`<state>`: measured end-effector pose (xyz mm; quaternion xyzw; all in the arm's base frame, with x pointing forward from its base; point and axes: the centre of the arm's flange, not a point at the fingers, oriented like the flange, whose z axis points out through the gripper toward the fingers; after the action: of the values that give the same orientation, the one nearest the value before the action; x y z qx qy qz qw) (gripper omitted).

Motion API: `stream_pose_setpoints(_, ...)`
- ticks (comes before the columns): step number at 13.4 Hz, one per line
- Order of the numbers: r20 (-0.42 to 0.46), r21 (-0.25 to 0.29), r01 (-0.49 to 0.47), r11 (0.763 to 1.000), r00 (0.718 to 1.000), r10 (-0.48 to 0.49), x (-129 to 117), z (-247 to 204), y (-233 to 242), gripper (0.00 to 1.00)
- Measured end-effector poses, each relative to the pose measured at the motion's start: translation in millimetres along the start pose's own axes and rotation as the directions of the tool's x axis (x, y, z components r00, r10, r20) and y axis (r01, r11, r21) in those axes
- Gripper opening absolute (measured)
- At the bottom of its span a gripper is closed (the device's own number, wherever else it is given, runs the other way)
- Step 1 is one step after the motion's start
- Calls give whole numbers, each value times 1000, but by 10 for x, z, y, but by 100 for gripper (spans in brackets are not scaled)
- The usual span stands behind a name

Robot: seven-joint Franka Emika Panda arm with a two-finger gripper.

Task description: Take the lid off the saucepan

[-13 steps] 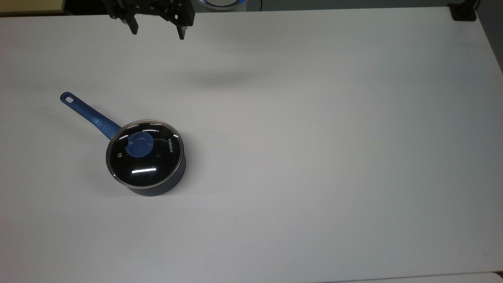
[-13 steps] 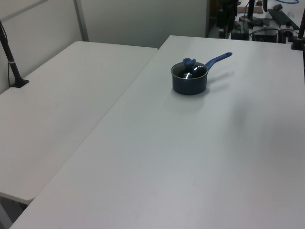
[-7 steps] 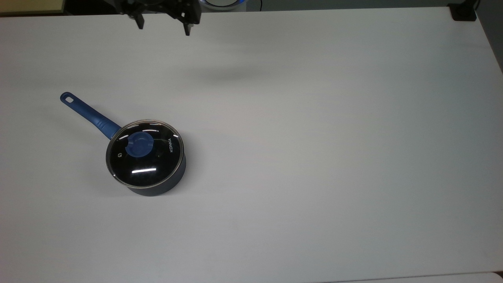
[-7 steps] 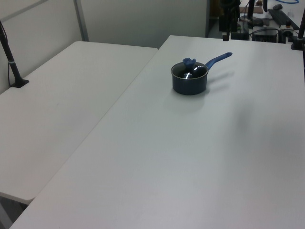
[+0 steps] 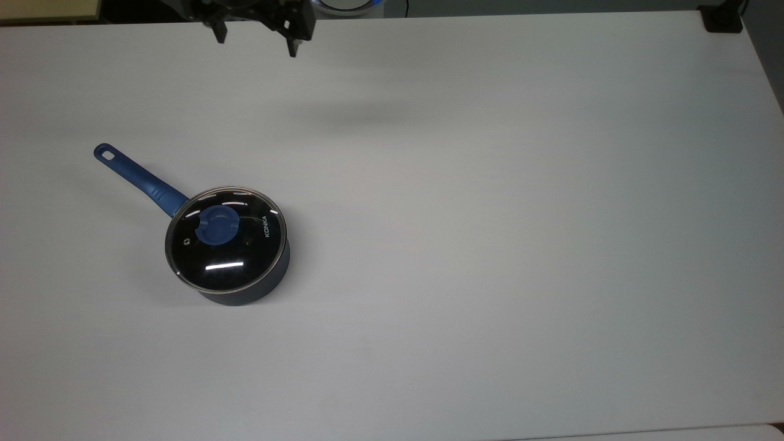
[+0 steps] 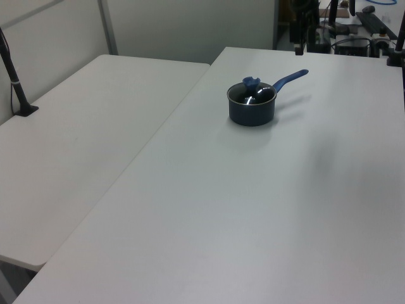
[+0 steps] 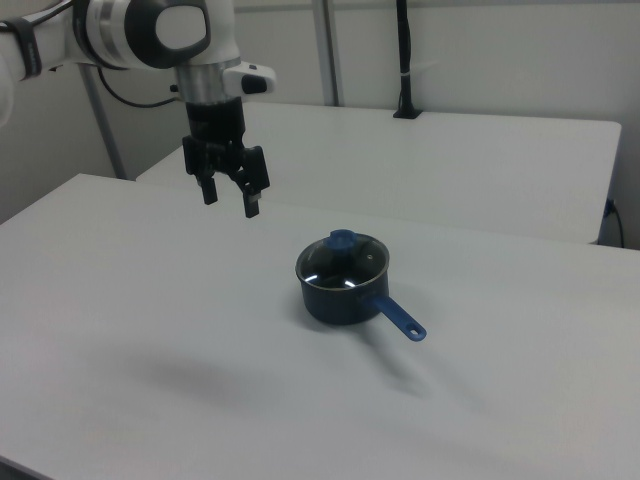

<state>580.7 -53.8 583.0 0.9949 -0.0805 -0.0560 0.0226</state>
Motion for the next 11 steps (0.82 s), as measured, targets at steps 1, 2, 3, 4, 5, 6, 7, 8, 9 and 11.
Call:
stream_pose_setpoints(1, -5, 0, -15, 1000, 1000, 15, 6, -21, 88, 100)
stream_pose_setpoints(2, -8, -4, -33, 999, 999, 33, 20, -18, 198, 100)
stream_pose_setpoints(3, -47, -9, -49, 999, 998, 48, 87, -25, 330, 100)
stream_pose_setpoints(4, -108, -6, -67, 998, 992, 66, 194, -29, 451, 100)
stream_pose_setpoints(5, -164, -3, -83, 997, 983, 81, 310, -9, 552, 100)
stream_pose_setpoints(6, -206, -2, -90, 996, 975, 87, 404, 15, 595, 100)
stream_pose_setpoints(7, -233, -1, -87, 996, 969, 85, 467, 32, 581, 100)
stream_pose_setpoints(8, -247, -1, -81, 997, 966, 78, 510, 52, 544, 100)
stream_pose_setpoints(9, -262, -2, -75, 997, 962, 72, 561, 82, 507, 100)
stream_pose_setpoints(11, -306, -2, -69, 998, 950, 65, 715, 184, 461, 100)
